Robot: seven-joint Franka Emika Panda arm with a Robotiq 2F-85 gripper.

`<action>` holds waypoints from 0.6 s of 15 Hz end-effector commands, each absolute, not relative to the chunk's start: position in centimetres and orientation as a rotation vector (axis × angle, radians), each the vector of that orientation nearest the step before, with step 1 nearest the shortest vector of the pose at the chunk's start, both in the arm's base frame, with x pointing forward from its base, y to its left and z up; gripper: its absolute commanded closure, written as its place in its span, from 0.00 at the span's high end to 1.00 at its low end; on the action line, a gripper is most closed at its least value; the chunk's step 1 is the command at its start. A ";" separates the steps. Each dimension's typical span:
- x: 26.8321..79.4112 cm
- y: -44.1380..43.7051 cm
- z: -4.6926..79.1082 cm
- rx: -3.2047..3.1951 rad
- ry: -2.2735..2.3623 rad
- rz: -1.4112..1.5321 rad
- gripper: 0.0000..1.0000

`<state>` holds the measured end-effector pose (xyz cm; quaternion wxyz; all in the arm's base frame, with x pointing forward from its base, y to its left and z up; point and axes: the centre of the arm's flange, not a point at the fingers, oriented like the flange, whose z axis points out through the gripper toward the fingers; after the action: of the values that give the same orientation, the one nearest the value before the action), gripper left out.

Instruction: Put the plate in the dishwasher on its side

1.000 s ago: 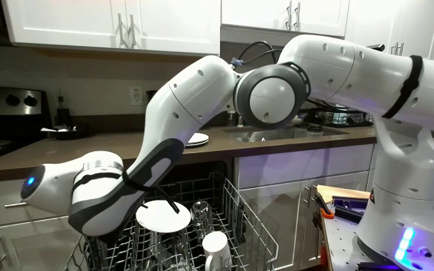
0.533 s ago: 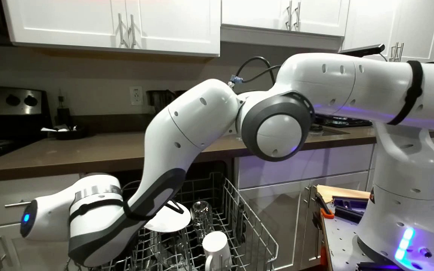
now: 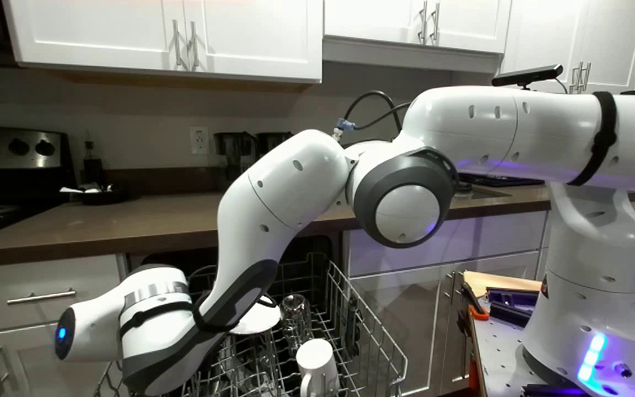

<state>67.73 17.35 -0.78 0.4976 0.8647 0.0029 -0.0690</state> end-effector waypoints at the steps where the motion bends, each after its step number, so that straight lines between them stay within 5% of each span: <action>1: 68.6 17.3 -0.3 2.119 0.055 -0.175 0.08; 3: 68.1 18.1 2.3 2.167 0.063 -0.133 0.00; 9: 65.8 21.0 11.6 2.227 0.058 -0.085 0.02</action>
<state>69.73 21.06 5.50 0.4519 0.8916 0.0123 -0.0259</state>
